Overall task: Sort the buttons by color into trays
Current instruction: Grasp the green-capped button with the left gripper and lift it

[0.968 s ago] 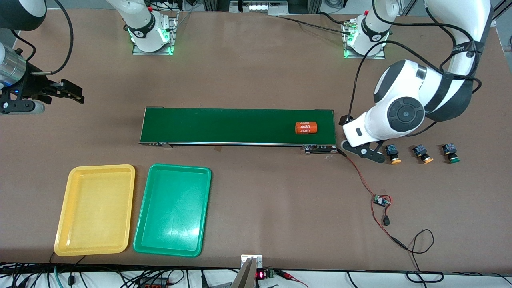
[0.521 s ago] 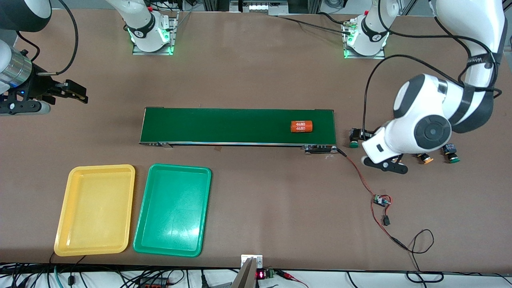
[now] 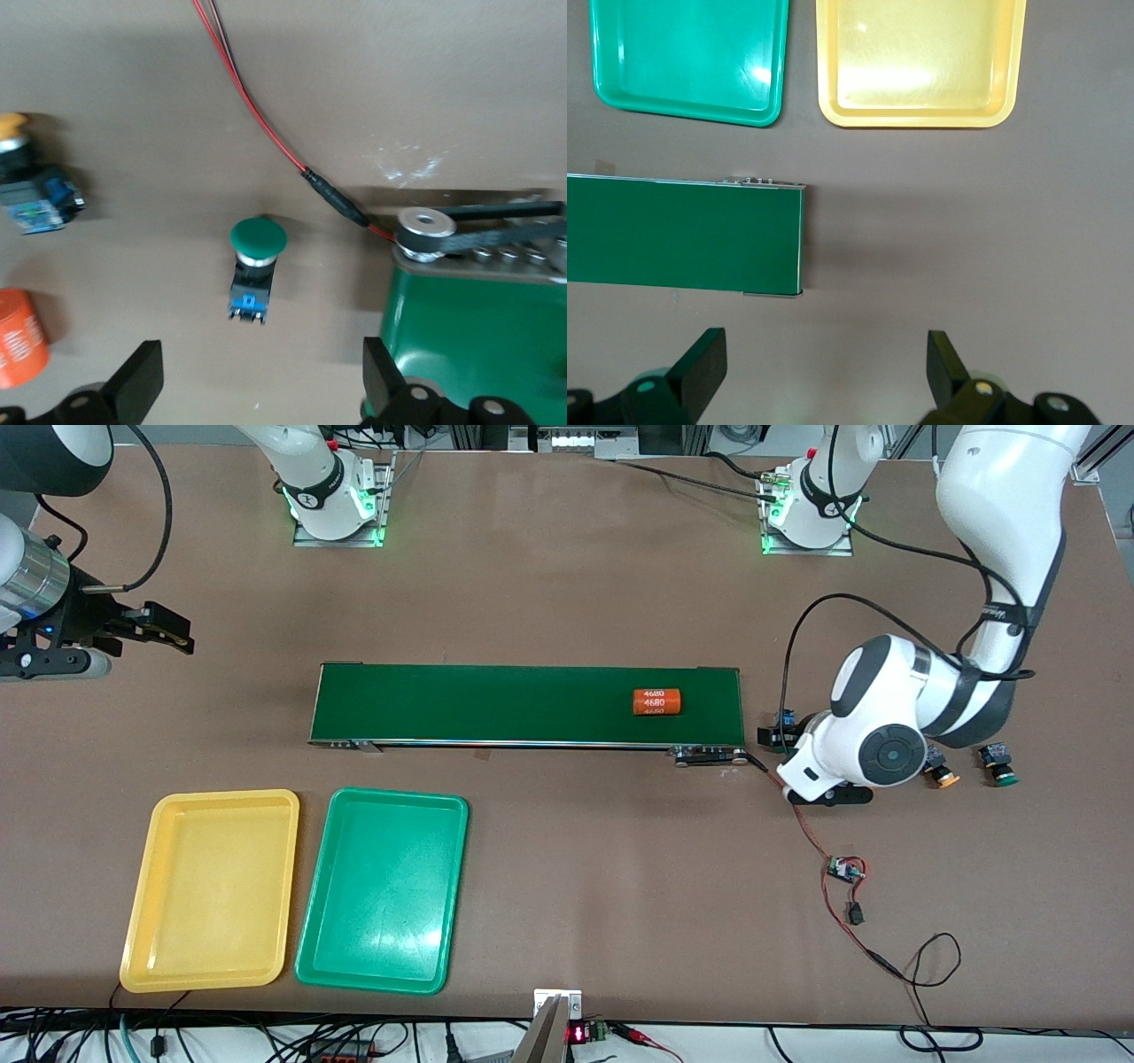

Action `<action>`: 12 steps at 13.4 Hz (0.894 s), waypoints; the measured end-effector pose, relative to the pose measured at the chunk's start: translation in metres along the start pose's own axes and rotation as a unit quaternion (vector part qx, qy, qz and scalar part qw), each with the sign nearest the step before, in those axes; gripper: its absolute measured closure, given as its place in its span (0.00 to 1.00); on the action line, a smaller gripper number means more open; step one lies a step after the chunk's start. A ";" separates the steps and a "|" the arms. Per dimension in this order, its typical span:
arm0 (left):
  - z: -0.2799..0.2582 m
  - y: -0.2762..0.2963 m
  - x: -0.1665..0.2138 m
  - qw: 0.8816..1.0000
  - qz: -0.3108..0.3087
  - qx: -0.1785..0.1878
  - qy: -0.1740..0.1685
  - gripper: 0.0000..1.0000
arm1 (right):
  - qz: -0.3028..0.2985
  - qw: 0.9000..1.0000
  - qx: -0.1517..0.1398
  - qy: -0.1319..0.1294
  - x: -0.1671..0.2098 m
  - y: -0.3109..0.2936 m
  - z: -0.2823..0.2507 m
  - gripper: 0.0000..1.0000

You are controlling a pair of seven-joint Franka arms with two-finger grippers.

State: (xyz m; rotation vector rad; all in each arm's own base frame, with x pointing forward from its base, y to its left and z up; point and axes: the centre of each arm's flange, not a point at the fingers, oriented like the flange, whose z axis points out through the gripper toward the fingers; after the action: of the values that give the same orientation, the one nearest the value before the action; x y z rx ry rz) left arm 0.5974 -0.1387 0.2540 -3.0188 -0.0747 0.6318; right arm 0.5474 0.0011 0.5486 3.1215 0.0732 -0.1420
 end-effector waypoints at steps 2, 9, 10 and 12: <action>0.029 -0.005 -0.001 1.000 0.001 -0.007 0.005 0.01 | 0.000 1.000 0.000 0.000 0.000 0.000 0.000 0.00; 0.093 -0.005 -0.016 0.998 0.045 0.000 0.045 0.01 | 0.003 1.000 0.000 0.000 0.000 0.003 0.000 0.00; 0.096 -0.009 -0.016 0.998 0.044 -0.003 0.046 0.07 | 0.003 1.000 0.000 0.000 0.000 0.003 0.000 0.00; 0.099 -0.012 -0.017 0.998 0.045 -0.005 0.047 0.33 | 0.003 1.000 0.000 -0.001 0.000 0.003 0.000 0.00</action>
State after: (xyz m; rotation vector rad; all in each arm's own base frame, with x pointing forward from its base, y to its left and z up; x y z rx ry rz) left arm 0.5419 -0.1234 0.1708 -3.0701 0.0619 0.4959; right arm 0.5473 -0.0019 0.5484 3.1219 0.0646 -0.1436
